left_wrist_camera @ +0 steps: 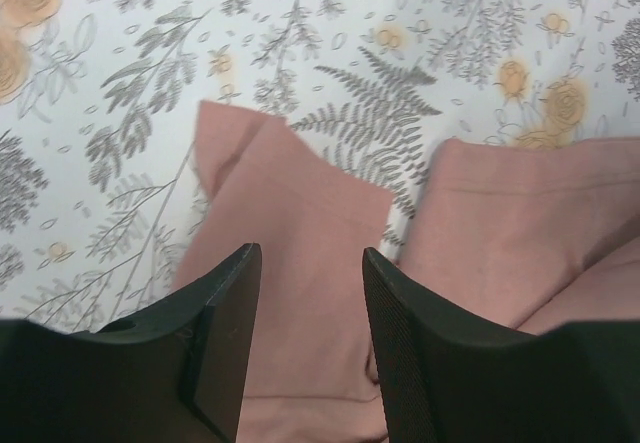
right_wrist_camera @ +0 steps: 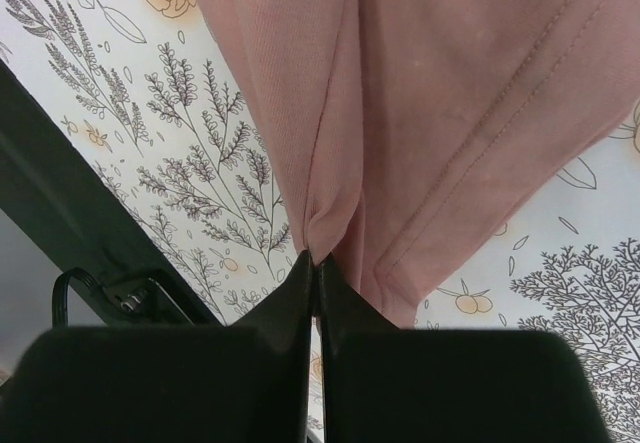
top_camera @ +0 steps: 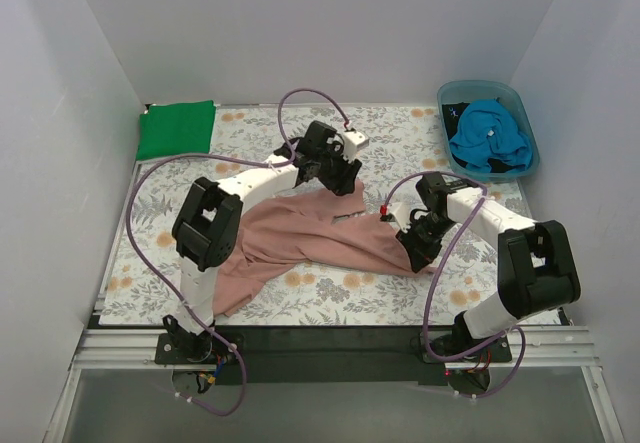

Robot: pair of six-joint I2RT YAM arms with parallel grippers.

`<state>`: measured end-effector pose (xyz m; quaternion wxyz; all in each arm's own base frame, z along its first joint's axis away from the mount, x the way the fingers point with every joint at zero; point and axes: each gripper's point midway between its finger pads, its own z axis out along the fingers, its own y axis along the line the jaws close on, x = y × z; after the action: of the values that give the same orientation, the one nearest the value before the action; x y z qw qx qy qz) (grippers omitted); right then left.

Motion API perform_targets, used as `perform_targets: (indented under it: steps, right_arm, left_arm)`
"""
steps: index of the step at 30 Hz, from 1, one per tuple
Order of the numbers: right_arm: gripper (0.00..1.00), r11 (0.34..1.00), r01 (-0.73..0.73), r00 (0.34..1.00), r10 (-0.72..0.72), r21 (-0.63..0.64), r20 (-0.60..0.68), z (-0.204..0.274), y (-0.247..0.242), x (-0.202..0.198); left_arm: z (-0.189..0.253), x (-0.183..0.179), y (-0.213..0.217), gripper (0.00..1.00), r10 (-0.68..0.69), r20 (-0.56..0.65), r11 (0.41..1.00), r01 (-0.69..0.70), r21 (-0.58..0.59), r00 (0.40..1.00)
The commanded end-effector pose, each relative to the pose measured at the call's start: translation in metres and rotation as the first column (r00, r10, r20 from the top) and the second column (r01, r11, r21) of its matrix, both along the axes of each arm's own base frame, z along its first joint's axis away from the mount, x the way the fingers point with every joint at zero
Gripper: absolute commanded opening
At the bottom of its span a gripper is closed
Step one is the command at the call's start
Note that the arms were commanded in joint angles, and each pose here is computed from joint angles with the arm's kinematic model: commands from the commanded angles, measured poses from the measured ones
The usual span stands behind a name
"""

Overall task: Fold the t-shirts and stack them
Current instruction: Flatten the tshirt out

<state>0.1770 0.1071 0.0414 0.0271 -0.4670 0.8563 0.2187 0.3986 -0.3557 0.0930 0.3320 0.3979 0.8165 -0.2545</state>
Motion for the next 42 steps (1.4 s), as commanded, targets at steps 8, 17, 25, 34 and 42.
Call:
perform_targets:
  steps: [8, 17, 25, 34, 42]
  right_arm:
    - [0.01, 0.999, 0.012, 1.000, -0.013, 0.039, 0.025, 0.018, 0.001, 0.003]
    - [0.01, 0.999, 0.025, 0.999, -0.026, 0.044, 0.019, 0.018, -0.001, 0.004]
    - [0.01, 0.999, 0.025, 0.999, -0.026, 0.042, 0.019, 0.018, -0.002, 0.005]
    - [0.01, 0.996, 0.051, 0.994, -0.058, 0.075, 0.094, 0.039, 0.005, 0.026]
    - [0.01, 0.994, 0.069, 0.969, -0.088, 0.088, 0.233, 0.078, 0.013, 0.084]
  left_arm:
    - [-0.016, -0.016, -0.035, 0.46, -0.038, 0.063, 0.997, 0.034, 0.062, 0.997]
    - [-0.043, 0.007, -0.033, 0.47, 0.076, 0.126, 0.987, -0.093, 0.133, 0.989]
    - [-0.053, 0.015, -0.021, 0.00, 0.086, 0.137, 0.975, -0.111, 0.190, 0.987]
    - [0.143, 0.048, 0.047, 0.00, 0.207, 0.197, 0.965, -0.168, -0.200, 0.958]
    - [0.197, 0.030, 0.142, 0.00, 0.310, 0.229, 0.933, -0.248, -0.263, 0.923]
